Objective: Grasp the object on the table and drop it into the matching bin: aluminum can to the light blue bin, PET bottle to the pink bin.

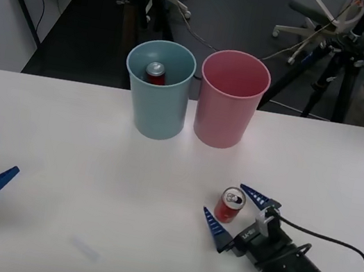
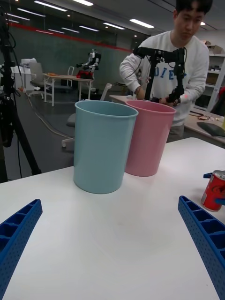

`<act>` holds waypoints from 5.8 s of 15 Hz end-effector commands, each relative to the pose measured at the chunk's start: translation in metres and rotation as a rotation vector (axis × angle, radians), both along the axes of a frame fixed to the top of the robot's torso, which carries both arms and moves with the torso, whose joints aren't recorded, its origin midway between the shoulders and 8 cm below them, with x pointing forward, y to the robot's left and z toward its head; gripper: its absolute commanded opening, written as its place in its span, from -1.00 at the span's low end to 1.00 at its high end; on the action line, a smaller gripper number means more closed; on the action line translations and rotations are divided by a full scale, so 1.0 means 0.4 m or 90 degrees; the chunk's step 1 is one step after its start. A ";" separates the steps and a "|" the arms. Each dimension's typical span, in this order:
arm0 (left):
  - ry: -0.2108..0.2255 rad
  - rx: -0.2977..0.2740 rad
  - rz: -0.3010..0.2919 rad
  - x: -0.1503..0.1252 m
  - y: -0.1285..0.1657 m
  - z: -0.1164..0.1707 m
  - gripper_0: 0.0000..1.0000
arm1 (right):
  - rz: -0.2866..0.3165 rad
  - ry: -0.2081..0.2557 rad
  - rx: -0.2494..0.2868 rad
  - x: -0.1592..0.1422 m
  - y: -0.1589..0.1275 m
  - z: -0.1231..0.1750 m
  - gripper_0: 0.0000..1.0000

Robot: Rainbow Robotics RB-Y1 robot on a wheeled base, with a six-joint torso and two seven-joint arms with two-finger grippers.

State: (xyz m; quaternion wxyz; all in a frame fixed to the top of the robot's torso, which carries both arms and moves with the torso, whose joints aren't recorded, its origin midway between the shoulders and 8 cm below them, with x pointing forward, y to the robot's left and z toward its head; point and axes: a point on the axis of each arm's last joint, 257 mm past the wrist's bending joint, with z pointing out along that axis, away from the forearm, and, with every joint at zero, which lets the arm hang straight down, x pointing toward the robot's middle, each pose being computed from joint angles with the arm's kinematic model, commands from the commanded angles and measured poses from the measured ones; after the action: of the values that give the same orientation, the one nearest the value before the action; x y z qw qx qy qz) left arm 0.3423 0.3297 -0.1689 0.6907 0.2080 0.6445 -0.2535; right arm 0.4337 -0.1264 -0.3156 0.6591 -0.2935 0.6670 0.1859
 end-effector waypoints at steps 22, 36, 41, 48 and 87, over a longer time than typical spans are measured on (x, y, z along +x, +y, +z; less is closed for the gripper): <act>0.000 0.000 0.000 0.000 0.000 0.000 1.00 | -0.001 0.010 0.013 0.020 0.032 0.011 -1.00; 0.000 0.000 0.000 0.000 0.000 0.000 1.00 | 0.022 -0.055 0.102 -0.005 0.110 0.366 -1.00; 0.000 0.000 0.000 0.000 0.000 0.000 1.00 | 0.020 -0.068 0.145 -0.036 0.154 0.517 -1.00; 0.000 0.000 0.000 0.000 0.000 0.000 1.00 | 0.021 -0.096 0.192 -0.024 0.213 0.640 -1.00; 0.000 0.000 0.000 0.000 0.000 0.000 1.00 | -0.080 -0.080 0.144 0.551 0.508 0.728 1.00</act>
State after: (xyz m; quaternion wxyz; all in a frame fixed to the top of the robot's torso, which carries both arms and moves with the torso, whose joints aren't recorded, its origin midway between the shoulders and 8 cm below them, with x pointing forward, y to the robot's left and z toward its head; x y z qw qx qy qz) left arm 0.3422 0.3297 -0.1689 0.6907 0.2079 0.6446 -0.2534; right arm 0.6540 0.0769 -0.0245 0.7386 -0.1862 0.6164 0.1995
